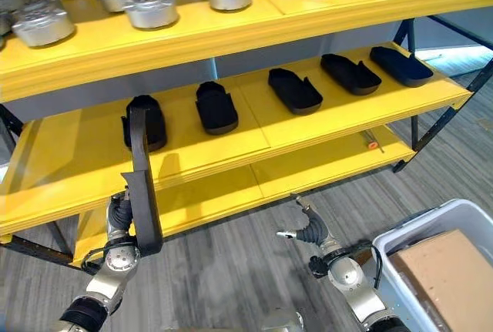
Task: Move parts from the plastic box to the shelf.
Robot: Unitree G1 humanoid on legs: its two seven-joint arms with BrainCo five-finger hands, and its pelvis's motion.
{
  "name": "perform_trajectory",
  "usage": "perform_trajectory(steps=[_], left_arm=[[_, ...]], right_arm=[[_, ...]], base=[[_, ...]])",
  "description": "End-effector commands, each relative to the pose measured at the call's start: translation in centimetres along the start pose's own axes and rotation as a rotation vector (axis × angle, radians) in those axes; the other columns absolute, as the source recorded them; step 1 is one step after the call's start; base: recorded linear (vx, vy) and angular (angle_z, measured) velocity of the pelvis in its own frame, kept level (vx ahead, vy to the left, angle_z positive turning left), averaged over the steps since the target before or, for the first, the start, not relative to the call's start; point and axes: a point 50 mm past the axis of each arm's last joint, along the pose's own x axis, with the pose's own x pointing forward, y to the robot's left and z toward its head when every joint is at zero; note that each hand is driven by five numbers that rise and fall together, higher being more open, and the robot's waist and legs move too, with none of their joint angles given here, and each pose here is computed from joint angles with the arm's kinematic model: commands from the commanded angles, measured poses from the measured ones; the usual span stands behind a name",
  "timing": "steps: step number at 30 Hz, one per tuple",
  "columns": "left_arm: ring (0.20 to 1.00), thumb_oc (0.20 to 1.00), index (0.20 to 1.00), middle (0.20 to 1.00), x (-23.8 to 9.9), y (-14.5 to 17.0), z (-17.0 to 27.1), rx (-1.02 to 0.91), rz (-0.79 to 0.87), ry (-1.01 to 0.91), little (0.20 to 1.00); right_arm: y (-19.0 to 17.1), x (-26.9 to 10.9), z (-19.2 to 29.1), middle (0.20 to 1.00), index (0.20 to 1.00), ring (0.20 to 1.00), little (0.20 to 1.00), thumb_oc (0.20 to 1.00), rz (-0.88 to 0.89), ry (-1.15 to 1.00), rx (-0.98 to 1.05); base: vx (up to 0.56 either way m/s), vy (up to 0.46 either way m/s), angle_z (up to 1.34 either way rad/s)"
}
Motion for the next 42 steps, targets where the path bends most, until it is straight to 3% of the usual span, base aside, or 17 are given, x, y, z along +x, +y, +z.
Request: perform_trajectory(steps=[1,11,18,29,42], left_arm=[[0.200,0.200,0.200,0.200,1.7,2.2,2.1,-0.032,0.088,-0.122,0.200],[0.200,0.200,0.200,0.200,2.4,2.3,3.0,0.005,0.095,-0.173,0.200],[0.200,0.200,0.200,0.200,2.8,2.0,4.4,-0.007,0.041,-0.236,0.200],[0.200,0.200,0.200,0.200,2.2,1.1,3.9,0.008,0.017,-0.218,0.200],[0.200,0.200,0.200,0.200,1.5,-0.4,4.4,0.052,-0.122,-0.265,0.200]], right_arm=[[-0.2,0.3,1.1,1.000,1.000,1.000,1.000,1.000,-0.040,-0.076,0.038],[0.8,0.5,1.6,1.000,1.000,1.000,1.000,1.000,-0.045,-0.105,0.062],[2.0,2.4,5.6,1.000,1.000,1.000,1.000,1.000,-0.049,-0.225,0.030],[1.5,2.2,4.8,1.000,1.000,1.000,1.000,1.000,-0.025,-0.213,0.011],[0.8,1.2,2.7,1.000,1.000,1.000,1.000,1.000,-0.072,-0.140,0.020]], base=[[0.14,0.549,0.23],[0.04,0.356,0.14],[-0.06,0.441,-0.35],[0.09,0.025,0.03],[0.24,-0.155,0.51]])
